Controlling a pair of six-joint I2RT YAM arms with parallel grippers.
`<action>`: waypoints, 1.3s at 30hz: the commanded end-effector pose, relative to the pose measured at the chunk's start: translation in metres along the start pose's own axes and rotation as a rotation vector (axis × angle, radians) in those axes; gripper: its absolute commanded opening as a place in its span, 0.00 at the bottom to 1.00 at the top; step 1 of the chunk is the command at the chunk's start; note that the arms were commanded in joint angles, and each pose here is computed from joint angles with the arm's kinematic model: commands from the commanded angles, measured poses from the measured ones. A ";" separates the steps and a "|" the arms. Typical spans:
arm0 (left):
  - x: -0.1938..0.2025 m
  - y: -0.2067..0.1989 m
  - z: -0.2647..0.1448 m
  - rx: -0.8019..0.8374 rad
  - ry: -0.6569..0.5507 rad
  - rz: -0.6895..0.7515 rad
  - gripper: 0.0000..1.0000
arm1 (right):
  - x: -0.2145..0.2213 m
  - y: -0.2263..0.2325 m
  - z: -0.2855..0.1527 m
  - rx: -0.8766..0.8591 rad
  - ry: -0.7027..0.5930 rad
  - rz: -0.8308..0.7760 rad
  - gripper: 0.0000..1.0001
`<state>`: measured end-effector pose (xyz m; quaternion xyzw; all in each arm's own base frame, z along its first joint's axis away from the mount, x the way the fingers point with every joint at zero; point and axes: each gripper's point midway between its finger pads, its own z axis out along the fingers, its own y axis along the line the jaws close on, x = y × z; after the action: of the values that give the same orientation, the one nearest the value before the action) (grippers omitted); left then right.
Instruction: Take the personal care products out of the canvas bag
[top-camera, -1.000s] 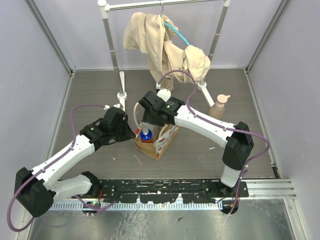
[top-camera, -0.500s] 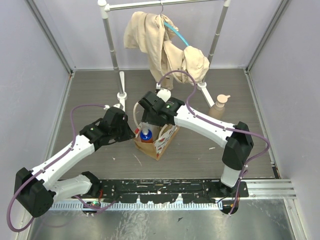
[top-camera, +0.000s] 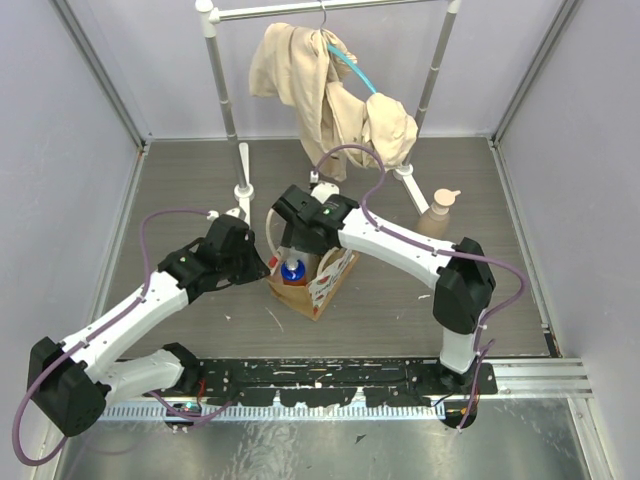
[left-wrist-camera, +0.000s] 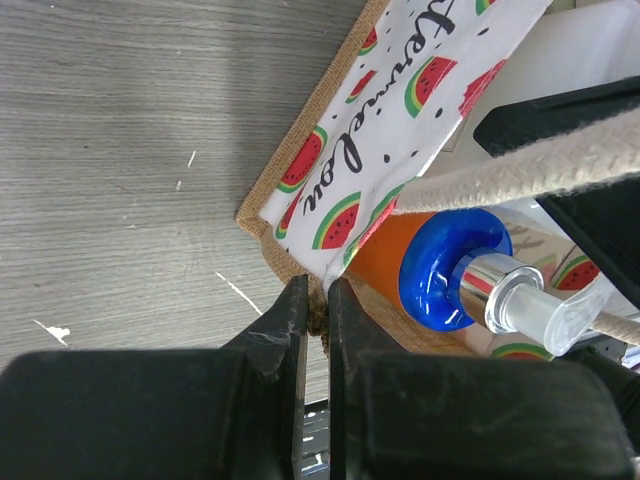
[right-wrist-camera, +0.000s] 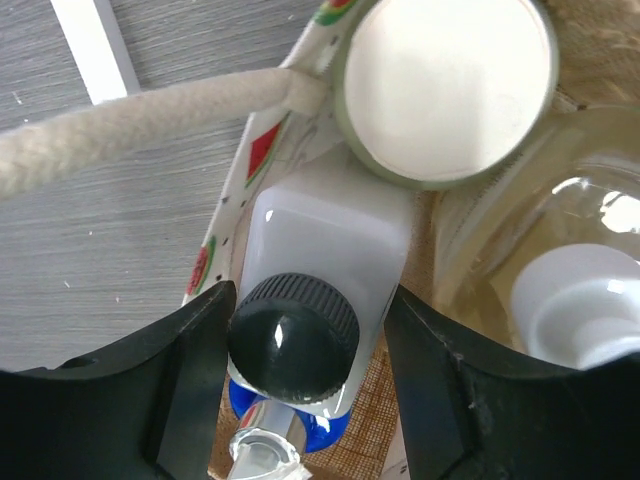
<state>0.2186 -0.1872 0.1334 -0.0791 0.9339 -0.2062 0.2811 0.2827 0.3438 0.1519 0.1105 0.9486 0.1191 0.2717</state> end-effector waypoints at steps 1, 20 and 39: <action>0.034 0.037 -0.003 -0.124 0.117 0.041 0.14 | 0.025 -0.050 0.010 0.174 0.066 -0.050 0.62; 0.033 0.036 -0.004 -0.120 0.114 0.043 0.15 | 0.028 -0.053 0.020 0.194 0.064 -0.069 0.23; 0.030 0.037 -0.004 -0.141 0.113 0.048 0.16 | -0.074 0.010 -0.137 -0.209 -0.251 -0.091 0.08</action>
<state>0.2157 -0.1833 0.1311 -0.0784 0.9366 -0.1982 0.2782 0.2627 0.3175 0.1937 0.0456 0.9491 0.0958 0.2966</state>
